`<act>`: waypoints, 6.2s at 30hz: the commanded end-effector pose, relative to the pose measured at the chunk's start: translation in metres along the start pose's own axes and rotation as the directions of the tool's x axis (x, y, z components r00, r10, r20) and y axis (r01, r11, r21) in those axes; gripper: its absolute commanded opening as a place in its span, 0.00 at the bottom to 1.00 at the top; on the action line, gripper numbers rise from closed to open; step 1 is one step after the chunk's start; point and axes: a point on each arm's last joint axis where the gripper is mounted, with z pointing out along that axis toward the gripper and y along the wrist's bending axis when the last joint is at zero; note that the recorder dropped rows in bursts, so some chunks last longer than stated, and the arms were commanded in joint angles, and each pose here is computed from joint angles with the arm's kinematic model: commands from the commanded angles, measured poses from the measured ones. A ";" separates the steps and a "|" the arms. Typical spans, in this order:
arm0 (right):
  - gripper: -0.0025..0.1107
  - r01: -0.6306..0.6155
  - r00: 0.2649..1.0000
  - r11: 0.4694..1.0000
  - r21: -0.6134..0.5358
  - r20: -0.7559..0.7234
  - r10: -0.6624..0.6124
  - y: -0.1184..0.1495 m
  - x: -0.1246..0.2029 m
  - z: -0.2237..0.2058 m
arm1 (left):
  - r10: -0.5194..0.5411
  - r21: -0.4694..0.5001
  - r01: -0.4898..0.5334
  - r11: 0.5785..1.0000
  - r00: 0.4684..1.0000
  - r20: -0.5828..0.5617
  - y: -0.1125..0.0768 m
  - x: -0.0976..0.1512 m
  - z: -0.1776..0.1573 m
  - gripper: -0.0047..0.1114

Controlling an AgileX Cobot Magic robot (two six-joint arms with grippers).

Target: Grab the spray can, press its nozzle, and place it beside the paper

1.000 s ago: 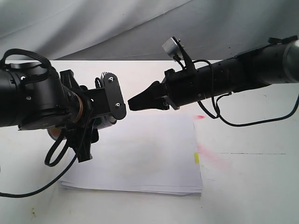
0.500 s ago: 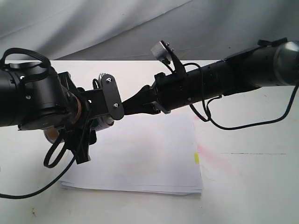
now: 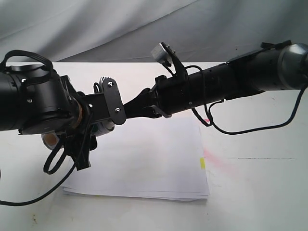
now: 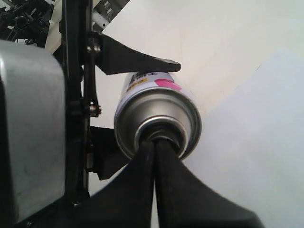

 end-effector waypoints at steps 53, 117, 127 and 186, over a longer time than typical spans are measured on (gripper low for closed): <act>0.02 0.012 1.000 0.999 0.042 0.016 -0.013 0.006 -0.002 0.014 | 0.027 -0.037 -0.024 0.999 0.997 0.065 0.004 -0.006 -0.005 0.04; 0.02 0.052 0.999 0.999 -0.011 0.001 -0.052 -0.008 -0.007 -0.047 | -0.850 0.284 0.876 0.391 0.226 0.476 0.105 0.059 -0.040 0.04; 0.02 0.053 0.999 0.999 -0.010 -0.006 -0.053 -0.008 -0.007 -0.047 | -0.770 0.320 0.874 0.365 0.091 0.631 0.099 0.086 -0.022 0.04; 0.02 0.050 0.999 0.999 0.020 0.011 -0.050 -0.011 -0.009 -0.047 | -0.810 0.251 0.877 0.410 0.224 0.543 0.105 0.076 0.170 0.04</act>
